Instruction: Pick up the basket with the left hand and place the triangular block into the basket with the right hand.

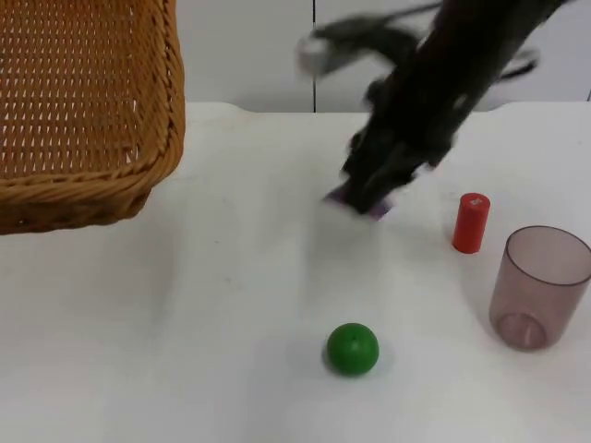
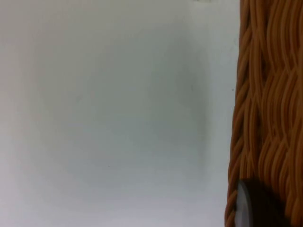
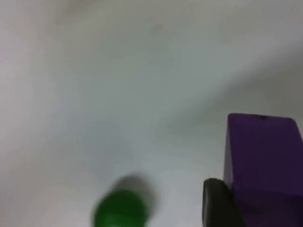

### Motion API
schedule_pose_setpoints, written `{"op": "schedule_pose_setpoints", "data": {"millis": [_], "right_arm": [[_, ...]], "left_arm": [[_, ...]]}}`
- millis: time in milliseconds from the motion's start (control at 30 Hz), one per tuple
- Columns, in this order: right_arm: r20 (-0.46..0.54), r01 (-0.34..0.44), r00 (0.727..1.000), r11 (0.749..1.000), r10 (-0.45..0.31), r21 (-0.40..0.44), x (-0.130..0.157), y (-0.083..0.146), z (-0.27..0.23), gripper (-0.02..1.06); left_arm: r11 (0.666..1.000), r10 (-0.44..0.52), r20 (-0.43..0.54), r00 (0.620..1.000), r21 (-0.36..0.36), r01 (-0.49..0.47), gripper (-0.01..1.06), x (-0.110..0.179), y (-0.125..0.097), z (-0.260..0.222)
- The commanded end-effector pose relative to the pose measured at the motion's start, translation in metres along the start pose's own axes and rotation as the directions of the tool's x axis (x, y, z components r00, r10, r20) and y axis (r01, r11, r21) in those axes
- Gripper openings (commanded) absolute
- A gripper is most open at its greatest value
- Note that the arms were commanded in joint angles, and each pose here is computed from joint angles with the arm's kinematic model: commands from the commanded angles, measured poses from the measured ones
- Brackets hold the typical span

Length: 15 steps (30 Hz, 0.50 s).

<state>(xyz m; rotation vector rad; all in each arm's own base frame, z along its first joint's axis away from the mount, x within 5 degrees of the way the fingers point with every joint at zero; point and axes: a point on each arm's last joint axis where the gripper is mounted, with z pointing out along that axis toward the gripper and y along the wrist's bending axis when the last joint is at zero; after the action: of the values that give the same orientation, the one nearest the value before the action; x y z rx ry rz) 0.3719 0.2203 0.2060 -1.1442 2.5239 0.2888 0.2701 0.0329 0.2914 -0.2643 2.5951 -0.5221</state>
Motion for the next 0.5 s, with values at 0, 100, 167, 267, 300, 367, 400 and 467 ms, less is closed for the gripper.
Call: {"op": "schedule_pose_setpoints", "data": {"millis": [0,100,167,267,300,367,400,467], "right_arm": [[0.008,-0.051,0.999,0.996,0.051,0.076,0.001,-0.007,-0.019,0.03],[0.028,-0.118,0.993,0.972,0.114,0.202,0.001,-0.015,-0.040,0.03],[0.085,-0.182,0.983,0.942,0.165,0.281,0.000,-0.018,-0.063,0.03],[0.139,-0.216,0.973,0.933,0.182,0.289,-0.002,-0.016,-0.082,0.03],[0.163,-0.232,0.968,0.929,0.191,0.289,-0.002,-0.015,-0.090,0.03],[0.214,-0.260,0.955,0.922,0.203,0.287,-0.003,-0.011,-0.110,0.03],[0.214,-0.260,0.955,0.922,0.203,0.287,-0.003,-0.011,-0.110,0.03],[0.276,-0.268,0.943,0.919,0.188,0.290,-0.002,-0.005,-0.138,0.03]], "left_arm": [[0.999,-0.029,0.044,0.999,0.034,0.027,0.00,-0.005,-0.005,-0.005],[0.998,-0.041,0.048,0.998,0.058,0.039,0.00,-0.005,-0.008,-0.005],[0.997,-0.016,0.030,0.999,0.078,0.014,0.00,-0.003,-0.018,-0.001],[0.995,0.026,0.001,1.000,0.096,-0.026,0.00,0.002,-0.030,0.006],[0.993,0.050,-0.014,0.999,0.106,-0.048,0.00,0.006,-0.037,0.010],[0.988,0.090,-0.049,0.995,0.129,-0.083,0.00,0.012,-0.050,0.020],[0.988,0.090,-0.049,0.995,0.129,-0.083,0.00,0.012,-0.050,0.020],[0.981,0.117,-0.092,0.989,0.164,-0.100,0.00,0.016,-0.063,0.032]]}}
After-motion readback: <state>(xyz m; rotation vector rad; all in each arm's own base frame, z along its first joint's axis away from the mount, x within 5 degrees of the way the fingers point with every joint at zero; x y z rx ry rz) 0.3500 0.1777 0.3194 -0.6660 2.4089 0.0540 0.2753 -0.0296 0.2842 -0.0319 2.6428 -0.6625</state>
